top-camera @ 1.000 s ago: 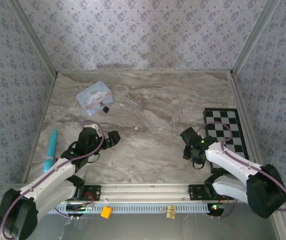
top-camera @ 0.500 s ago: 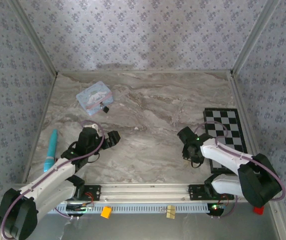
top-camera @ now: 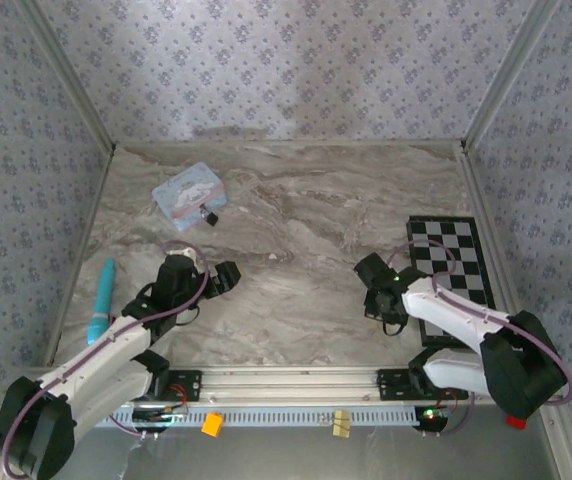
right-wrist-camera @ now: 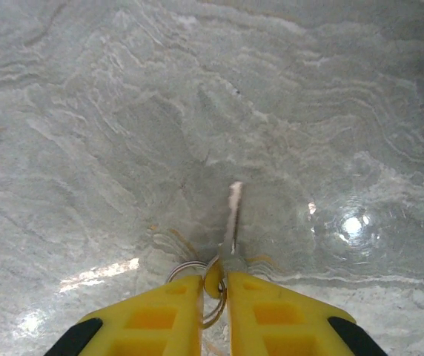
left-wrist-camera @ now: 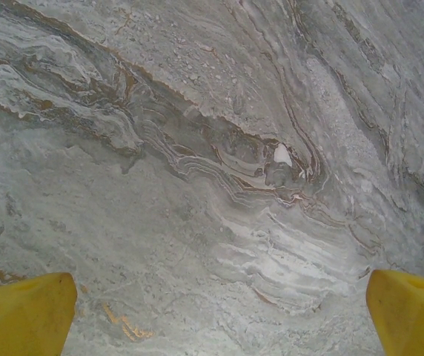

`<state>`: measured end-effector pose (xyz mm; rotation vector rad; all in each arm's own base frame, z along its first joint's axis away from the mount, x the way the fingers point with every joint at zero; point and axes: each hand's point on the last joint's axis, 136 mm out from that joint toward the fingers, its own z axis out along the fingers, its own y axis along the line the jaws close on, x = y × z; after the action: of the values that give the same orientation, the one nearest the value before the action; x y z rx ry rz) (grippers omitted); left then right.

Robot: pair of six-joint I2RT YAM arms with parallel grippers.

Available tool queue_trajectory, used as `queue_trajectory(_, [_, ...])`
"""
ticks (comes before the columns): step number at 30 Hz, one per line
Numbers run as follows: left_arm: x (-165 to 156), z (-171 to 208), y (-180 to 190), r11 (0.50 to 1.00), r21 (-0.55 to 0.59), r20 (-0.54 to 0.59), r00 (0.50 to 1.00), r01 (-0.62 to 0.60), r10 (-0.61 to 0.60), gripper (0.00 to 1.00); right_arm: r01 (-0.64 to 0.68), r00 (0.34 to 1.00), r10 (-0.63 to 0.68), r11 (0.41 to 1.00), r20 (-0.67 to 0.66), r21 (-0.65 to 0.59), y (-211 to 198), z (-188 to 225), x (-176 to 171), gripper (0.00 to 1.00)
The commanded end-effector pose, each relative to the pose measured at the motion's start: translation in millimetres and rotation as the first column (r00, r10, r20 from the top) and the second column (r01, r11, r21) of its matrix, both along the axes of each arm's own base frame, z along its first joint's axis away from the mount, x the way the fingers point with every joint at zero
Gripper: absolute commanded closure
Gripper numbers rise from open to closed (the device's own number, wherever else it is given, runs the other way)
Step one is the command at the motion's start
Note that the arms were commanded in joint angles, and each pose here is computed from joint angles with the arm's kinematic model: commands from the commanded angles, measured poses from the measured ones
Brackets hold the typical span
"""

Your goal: Unlock the padlock with the key

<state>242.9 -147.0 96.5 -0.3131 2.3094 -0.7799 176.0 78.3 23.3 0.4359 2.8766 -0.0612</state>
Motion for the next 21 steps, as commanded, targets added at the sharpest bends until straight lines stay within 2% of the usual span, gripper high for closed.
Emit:
queue_trajectory(1, [9.8, 23.3, -4.5, 1.0, -0.028, 0.057, 0.998, -0.01, 0.011, 0.0, -0.012, 1.0, 0.013, 0.999, 0.012, -0.043, -7.3, 5.4, -1.9, 0.84])
queue_trajectory(8, [9.5, 23.5, -4.7, 1.0, -0.028, 0.057, 0.998, -0.011, 0.012, 0.0, -0.014, 1.0, 0.014, 0.998, 0.006, -0.068, -10.7, 3.9, -3.3, 0.85])
queue_trajectory(10, [9.2, 23.6, -5.2, 1.0, -0.028, 0.058, 0.998, -0.009, 0.011, 0.0, -0.017, 1.0, 0.017, 0.998, 0.005, -0.068, -10.0, 2.1, -2.9, 0.76])
queue_trajectory(13, [9.3, 23.6, -5.1, 1.0, -0.027, 0.059, 0.998, -0.01, 0.012, 0.0, -0.017, 1.0, 0.016, 0.998, -0.007, -0.056, -6.8, -2.5, -2.7, 0.7])
queue_trajectory(21, [8.3, 22.3, -4.9, 1.0, -0.021, 0.057, 0.998, -0.009, 0.01, 0.0, -0.011, 1.0, 0.008, 0.996, -0.03, -0.092, -8.5, -11.4, 1.9, 0.69])
